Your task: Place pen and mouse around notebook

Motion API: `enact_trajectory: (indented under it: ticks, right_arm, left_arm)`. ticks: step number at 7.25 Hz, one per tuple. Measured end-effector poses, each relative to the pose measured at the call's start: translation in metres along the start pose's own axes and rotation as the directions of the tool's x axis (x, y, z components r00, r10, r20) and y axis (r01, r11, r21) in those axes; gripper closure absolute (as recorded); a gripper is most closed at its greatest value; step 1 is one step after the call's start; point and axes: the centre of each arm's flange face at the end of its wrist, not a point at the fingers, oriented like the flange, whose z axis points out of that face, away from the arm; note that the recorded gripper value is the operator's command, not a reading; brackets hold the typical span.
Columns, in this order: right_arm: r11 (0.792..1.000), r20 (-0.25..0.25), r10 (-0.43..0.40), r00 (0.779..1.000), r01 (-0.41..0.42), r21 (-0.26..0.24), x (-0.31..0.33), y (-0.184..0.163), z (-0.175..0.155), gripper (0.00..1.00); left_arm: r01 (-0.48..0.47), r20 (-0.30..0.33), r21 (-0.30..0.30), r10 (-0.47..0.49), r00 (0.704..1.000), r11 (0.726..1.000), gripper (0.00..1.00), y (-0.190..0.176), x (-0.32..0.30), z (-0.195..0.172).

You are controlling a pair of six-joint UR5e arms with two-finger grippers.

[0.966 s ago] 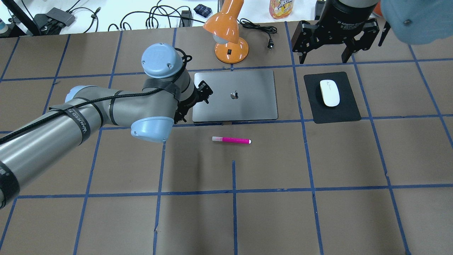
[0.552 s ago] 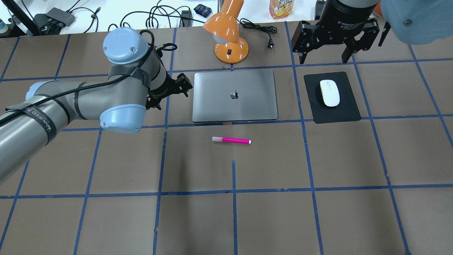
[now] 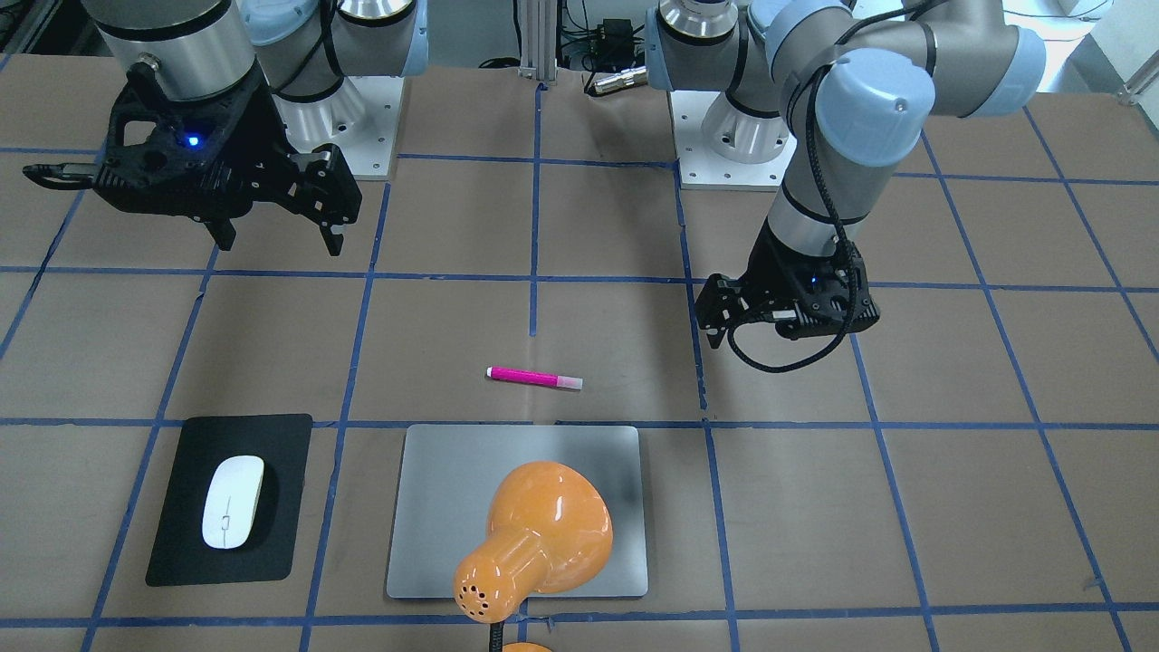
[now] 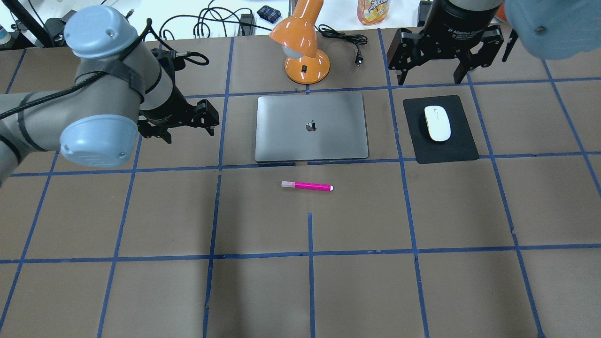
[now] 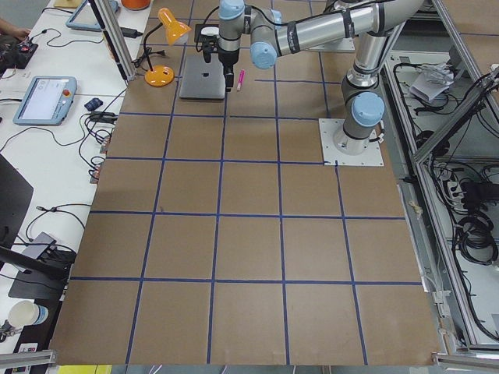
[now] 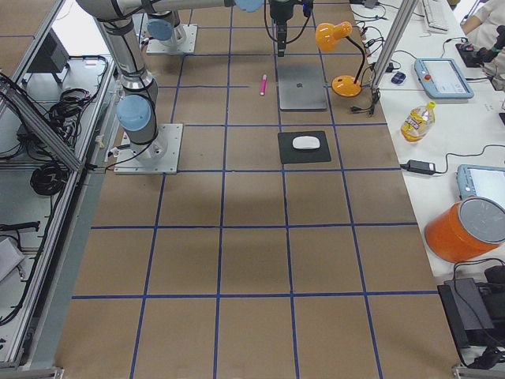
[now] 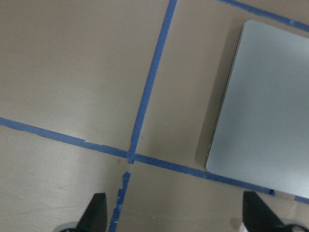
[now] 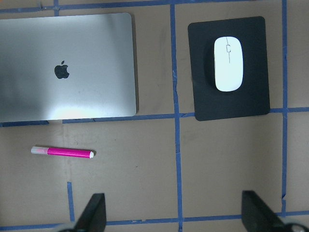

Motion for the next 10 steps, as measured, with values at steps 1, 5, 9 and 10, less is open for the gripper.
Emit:
enact_trajectory:
  ticks: [1, 5, 9, 10]
  right_arm:
    - [1.000, 0.000, 0.000, 1.000, 0.000, 0.000, 0.000, 0.000, 0.000, 0.00]
    - [1.000, 0.000, 0.001, 1.000, -0.001, 0.001, 0.000, 0.000, 0.000, 0.00]
    - [1.000, 0.000, 0.001, 1.000, -0.001, 0.000, 0.000, 0.000, 0.000, 0.00]
    - [1.000, 0.000, 0.001, 1.000, -0.001, -0.001, 0.000, 0.000, 0.000, 0.00]
  left_arm:
    - [-0.055, 0.013, -0.046, 0.055, 0.998, 0.997, 0.00, 0.007, -0.009, -0.024]
    - [-0.167, 0.002, -0.164, 0.169, 0.986, 0.972, 0.00, 0.030, -0.037, -0.091]
    - [-0.137, -0.005, -0.161, 0.138, 0.990, 0.977, 0.00, 0.035, -0.039, -0.096]
    - [-0.115, -0.003, -0.162, 0.116, 0.993, 0.980, 0.00, 0.035, -0.040, -0.094]
